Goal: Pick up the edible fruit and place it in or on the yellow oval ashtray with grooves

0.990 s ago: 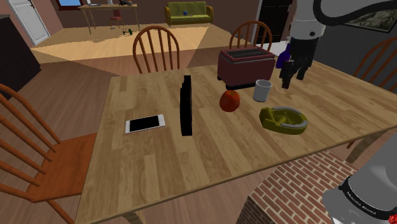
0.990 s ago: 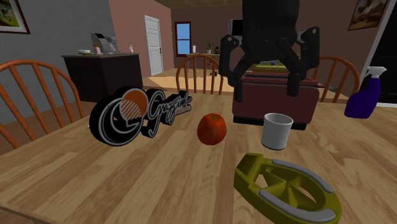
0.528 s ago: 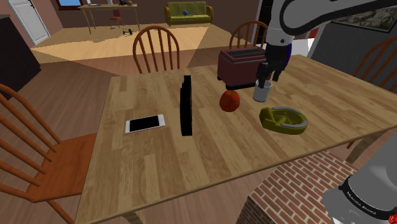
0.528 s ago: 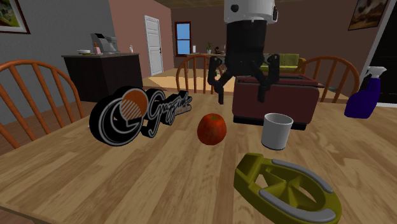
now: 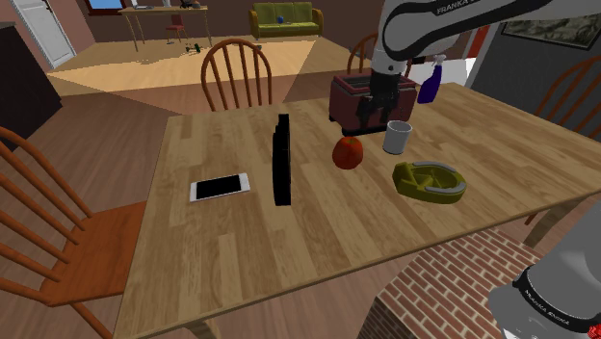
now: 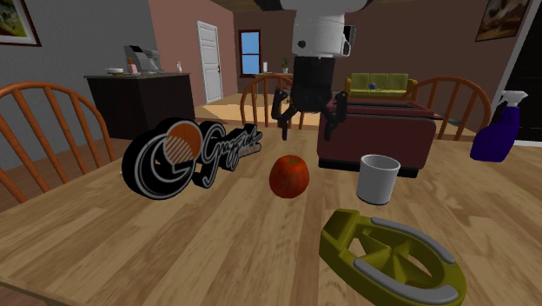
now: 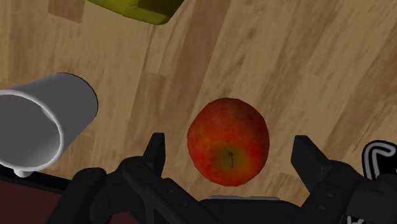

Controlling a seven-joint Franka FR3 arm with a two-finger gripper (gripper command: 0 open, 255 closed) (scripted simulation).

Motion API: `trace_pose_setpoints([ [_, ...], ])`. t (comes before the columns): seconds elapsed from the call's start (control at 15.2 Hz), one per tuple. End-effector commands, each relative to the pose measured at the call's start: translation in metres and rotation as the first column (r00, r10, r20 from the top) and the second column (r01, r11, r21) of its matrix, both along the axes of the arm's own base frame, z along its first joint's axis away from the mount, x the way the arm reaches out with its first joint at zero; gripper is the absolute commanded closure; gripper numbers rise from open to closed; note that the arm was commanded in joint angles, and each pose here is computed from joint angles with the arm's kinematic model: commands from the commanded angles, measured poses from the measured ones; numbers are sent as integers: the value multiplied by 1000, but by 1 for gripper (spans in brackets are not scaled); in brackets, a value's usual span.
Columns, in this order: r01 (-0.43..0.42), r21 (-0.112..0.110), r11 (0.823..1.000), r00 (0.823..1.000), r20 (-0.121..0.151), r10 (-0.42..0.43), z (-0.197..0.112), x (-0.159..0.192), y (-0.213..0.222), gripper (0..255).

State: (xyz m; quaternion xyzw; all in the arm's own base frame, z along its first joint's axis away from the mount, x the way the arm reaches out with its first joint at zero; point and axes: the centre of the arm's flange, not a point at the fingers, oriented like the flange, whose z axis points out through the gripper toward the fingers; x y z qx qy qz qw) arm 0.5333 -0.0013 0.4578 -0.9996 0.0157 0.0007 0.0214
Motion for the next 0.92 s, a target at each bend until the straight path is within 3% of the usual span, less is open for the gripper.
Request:
trace_pose_setpoints([
  [0.0,-2,17,1000,1000,14,2,-11,26,2,0],
  [0.2,-6,41,999,999,31,5,-22,59,5,0],
  [0.86,-6,41,999,999,31,5,-62,60,8,0],
])
